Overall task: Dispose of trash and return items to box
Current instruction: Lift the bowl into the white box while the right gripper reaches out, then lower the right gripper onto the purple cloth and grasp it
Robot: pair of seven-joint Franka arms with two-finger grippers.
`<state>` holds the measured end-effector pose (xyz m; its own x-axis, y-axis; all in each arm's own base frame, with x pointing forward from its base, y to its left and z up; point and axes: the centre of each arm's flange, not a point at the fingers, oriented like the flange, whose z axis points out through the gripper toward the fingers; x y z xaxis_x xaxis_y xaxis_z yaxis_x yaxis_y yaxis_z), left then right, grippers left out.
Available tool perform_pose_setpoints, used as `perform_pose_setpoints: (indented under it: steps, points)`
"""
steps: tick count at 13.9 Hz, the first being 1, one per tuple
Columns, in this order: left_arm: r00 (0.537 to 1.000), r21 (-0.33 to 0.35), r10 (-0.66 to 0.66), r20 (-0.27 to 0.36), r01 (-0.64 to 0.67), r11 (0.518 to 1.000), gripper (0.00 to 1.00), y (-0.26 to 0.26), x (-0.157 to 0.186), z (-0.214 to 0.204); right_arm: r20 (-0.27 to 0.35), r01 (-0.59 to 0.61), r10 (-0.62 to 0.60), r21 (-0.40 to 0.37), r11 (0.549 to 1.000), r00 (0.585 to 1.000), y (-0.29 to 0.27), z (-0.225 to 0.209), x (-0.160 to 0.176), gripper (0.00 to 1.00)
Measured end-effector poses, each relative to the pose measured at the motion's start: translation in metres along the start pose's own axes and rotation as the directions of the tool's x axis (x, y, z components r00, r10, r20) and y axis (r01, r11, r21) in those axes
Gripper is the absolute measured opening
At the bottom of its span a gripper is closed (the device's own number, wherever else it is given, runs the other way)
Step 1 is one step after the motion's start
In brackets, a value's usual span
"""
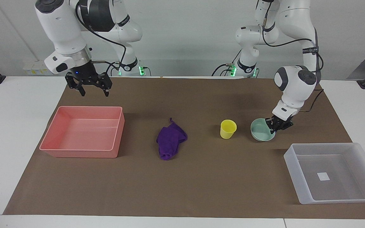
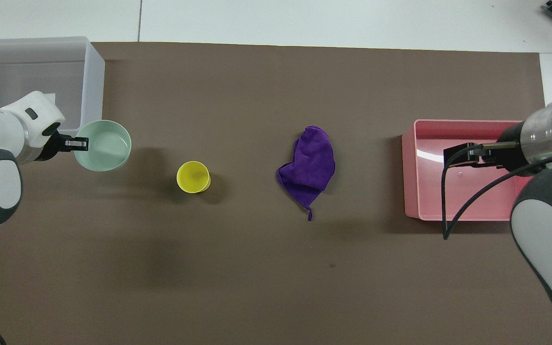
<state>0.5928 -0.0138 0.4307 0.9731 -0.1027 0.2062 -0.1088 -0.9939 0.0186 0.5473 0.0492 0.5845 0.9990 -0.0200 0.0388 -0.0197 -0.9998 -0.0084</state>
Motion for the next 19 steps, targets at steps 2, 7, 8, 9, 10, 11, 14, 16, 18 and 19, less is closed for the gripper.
perform_pose_setpoints:
  steps: [2,7,8,9,10,11,14,16,18,19]
  points:
    - [1.0,0.005,-0.012,-0.028,0.012,1.0,0.03,-0.009,0.014,-0.008,-0.016,0.007,-0.007,0.006,1.0,1.0,-0.008,0.0,0.002,1.0]
    - [0.99,0.024,-0.064,-0.125,0.068,0.997,0.03,-0.052,0.063,-0.032,-0.03,0.027,-0.026,0.016,1.0,0.999,-0.066,0.029,0.011,1.0]
    - [0.987,0.028,-0.079,-0.143,0.083,0.996,0.03,-0.065,0.073,-0.035,-0.042,0.025,-0.025,0.019,0.999,0.999,-0.075,0.038,0.014,1.0]
    - [0.984,0.032,-0.091,-0.155,0.097,0.995,0.03,-0.076,0.082,-0.034,-0.06,0.024,-0.022,0.024,0.999,0.998,-0.083,0.047,0.017,1.0]
    - [0.981,0.035,-0.102,-0.163,0.109,0.993,0.03,-0.087,0.09,-0.031,-0.072,0.022,-0.02,0.027,0.999,0.997,-0.088,0.057,0.021,1.0]
    - [0.979,0.038,-0.113,-0.171,0.121,0.992,0.03,-0.097,0.098,-0.028,-0.081,0.023,-0.02,0.032,0.999,0.997,-0.094,0.067,0.024,1.0]
    - [0.971,0.044,-0.138,-0.196,0.149,0.988,0.03,-0.124,0.12,-0.014,-0.118,-0.016,0.023,0.058,0.998,0.993,-0.138,0.095,0.029,1.0]
    - [0.966,0.047,-0.156,-0.204,0.169,0.984,0.03,-0.145,0.13,0.0,-0.147,-0.026,0.037,0.074,0.997,0.988,-0.155,0.109,0.034,1.0]
    - [0.966,0.048,-0.168,-0.199,0.181,0.982,0.03,-0.159,0.136,0.02,-0.167,-0.024,0.037,0.083,0.996,0.985,-0.16,0.12,0.04,1.0]
    - [0.966,0.048,-0.173,-0.194,0.186,0.981,0.03,-0.164,0.138,0.03,-0.175,-0.018,0.033,0.087,0.996,0.984,-0.168,0.129,0.042,1.0]
